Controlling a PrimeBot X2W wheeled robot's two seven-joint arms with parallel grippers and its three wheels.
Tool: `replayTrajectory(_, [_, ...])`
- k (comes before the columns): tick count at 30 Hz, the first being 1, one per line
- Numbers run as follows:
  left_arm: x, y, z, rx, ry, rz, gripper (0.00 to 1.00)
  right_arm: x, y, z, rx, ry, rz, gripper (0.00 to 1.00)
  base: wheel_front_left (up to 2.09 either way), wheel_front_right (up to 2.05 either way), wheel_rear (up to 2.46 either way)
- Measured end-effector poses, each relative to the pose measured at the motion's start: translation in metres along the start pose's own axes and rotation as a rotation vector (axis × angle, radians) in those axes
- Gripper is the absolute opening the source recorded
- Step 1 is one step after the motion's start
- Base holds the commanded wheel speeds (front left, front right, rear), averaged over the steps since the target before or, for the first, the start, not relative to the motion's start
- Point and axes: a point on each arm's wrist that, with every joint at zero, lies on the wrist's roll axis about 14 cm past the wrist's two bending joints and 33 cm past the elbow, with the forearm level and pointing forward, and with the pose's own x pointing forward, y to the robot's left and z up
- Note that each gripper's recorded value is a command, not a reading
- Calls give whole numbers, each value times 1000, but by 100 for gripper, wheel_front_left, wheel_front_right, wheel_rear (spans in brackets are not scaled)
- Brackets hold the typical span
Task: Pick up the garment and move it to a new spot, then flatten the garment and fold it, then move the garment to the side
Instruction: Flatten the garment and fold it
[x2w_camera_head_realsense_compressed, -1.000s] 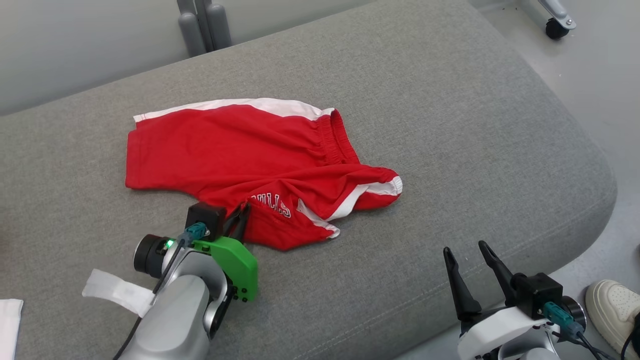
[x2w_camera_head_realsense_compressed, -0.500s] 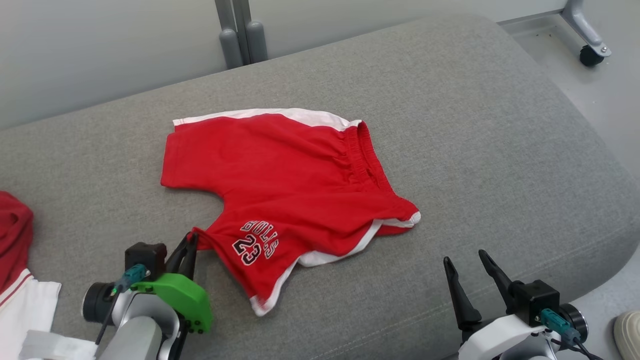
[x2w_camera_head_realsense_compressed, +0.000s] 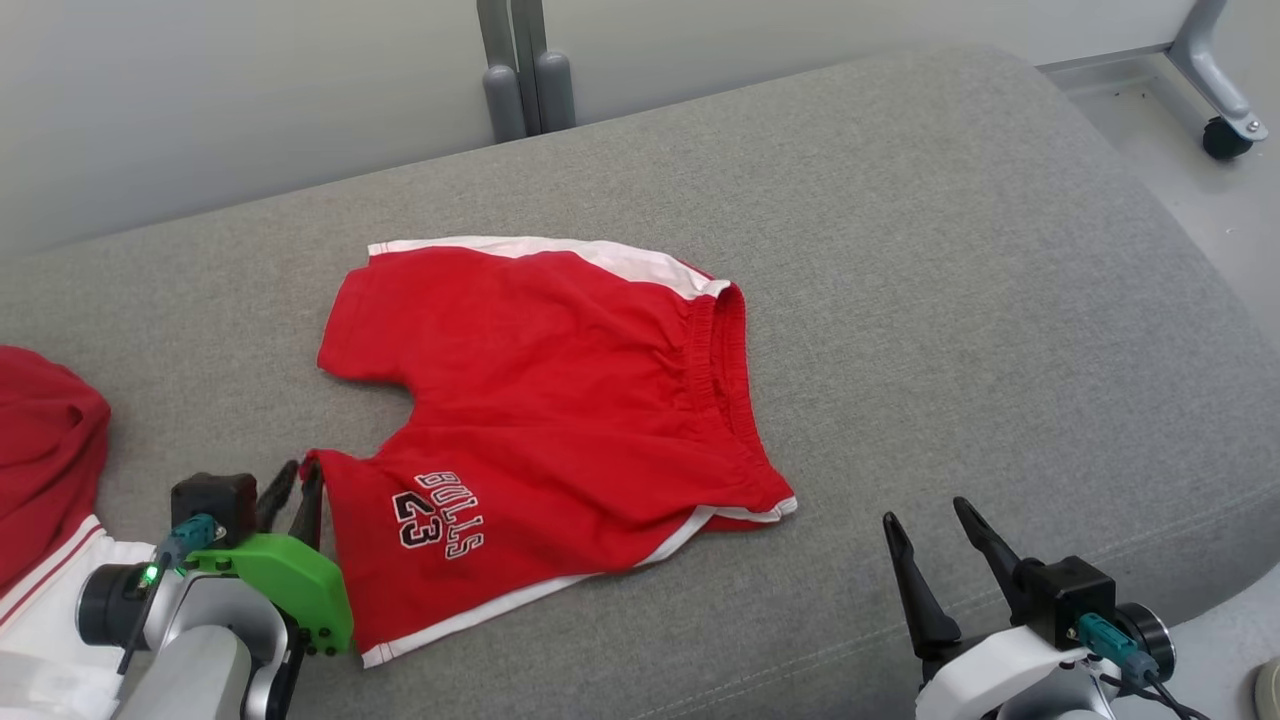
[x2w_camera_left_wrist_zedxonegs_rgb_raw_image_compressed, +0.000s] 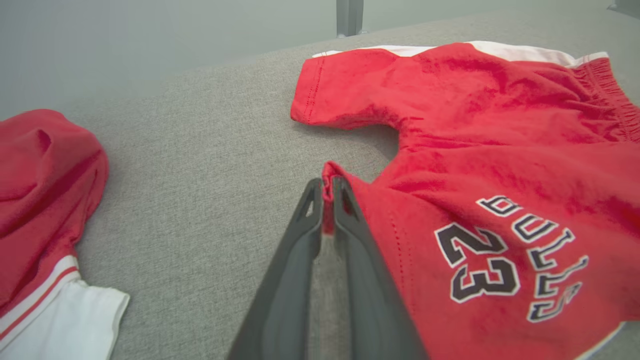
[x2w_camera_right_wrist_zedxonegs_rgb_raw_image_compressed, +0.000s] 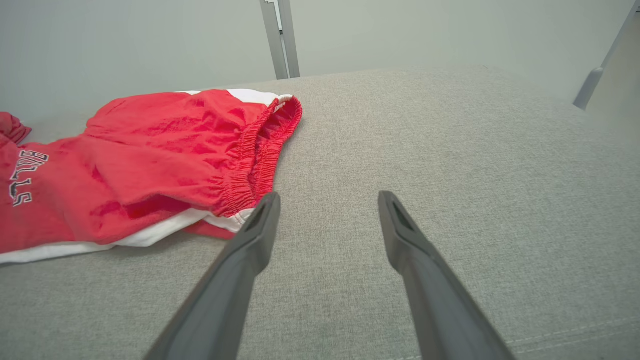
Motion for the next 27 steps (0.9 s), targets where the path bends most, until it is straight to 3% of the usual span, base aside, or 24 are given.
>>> replayTrajectory(7, [-9, 11, 16, -34, -97, 71, 100, 0, 0, 1, -5, 0, 4, 100, 0, 0, 0])
replayTrajectory(13, [-39, 23, 35, -203, -254, 176, 100, 7, 8, 10, -7, -29, 36, 100, 0, 0, 0])
replayTrajectory(19, [-74, 33, 67, -290, -425, 244, 100, 15, 21, 17, -6, -53, 79, 100, 0, 0, 0])
replayTrajectory(27, [-128, 31, 44, -324, -459, 299, 100, 28, 52, 32, -6, -98, 178, 100, 0, 0, 0])
